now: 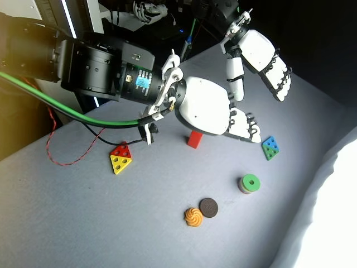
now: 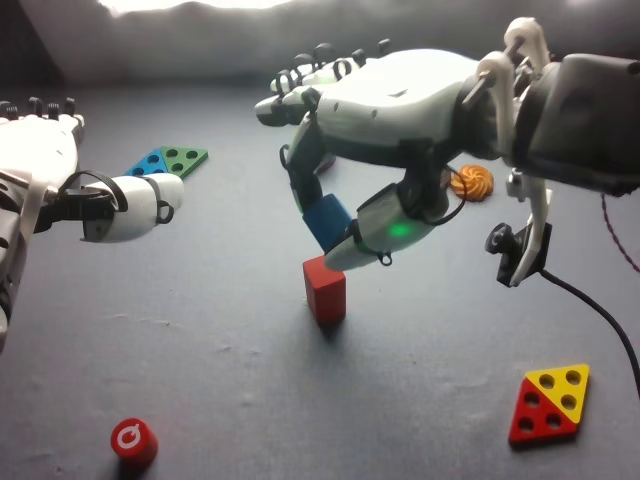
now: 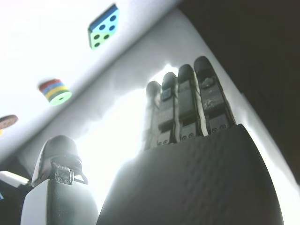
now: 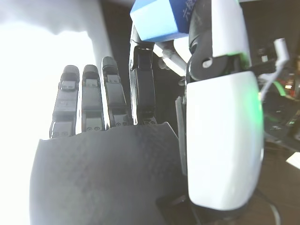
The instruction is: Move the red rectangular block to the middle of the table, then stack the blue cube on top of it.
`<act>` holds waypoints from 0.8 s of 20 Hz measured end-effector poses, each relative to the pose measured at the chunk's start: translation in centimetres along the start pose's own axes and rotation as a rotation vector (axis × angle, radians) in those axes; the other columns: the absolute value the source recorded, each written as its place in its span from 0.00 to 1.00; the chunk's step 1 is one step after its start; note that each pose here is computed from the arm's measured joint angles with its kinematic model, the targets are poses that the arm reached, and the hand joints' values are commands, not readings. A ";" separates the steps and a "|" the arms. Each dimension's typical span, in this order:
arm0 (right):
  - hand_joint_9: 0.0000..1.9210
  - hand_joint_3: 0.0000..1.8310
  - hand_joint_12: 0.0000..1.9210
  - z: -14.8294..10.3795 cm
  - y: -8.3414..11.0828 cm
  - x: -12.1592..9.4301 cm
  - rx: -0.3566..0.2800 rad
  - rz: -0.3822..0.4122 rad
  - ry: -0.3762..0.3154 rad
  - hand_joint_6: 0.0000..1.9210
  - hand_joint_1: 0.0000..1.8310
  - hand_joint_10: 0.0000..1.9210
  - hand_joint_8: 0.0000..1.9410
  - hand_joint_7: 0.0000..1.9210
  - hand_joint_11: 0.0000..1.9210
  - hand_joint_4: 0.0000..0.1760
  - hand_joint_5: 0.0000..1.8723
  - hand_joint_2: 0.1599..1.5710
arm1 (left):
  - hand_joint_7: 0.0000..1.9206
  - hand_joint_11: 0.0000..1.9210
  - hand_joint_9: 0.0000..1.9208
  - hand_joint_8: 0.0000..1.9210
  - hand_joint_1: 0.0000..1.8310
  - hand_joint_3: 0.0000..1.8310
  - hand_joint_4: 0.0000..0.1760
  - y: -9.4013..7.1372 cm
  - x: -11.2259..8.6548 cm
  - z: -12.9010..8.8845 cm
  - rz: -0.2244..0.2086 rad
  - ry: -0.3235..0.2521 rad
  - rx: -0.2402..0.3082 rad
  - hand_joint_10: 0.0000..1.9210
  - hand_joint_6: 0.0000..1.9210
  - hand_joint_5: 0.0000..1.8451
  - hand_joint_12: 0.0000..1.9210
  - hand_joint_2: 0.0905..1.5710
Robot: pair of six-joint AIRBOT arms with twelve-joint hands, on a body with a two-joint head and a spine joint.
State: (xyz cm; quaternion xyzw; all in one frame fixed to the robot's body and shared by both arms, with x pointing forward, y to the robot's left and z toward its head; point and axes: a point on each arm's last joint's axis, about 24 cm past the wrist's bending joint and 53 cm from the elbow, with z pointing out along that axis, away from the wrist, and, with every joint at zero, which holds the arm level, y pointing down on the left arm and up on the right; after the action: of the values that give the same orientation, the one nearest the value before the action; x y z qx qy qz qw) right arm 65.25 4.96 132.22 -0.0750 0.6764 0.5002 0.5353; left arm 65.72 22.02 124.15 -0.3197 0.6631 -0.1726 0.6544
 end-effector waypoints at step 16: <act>0.00 0.02 0.00 2.5 -0.7 2.2 0.015 -0.018 0.012 0.54 0.59 0.00 0.00 0.05 0.00 0.00 0.53 0.66 | 0.07 0.00 0.04 0.00 0.00 0.00 0.00 -0.2 0.2 -0.2 -0.006 0.010 -0.003 0.00 0.00 0.07 0.14 0.71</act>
State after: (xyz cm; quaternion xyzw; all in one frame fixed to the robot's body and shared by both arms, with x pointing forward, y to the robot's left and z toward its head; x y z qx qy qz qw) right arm 66.42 7.42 130.26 -0.0800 0.6827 0.4900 0.5361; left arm 65.58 21.72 124.10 -0.3218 0.6657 -0.1754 0.6500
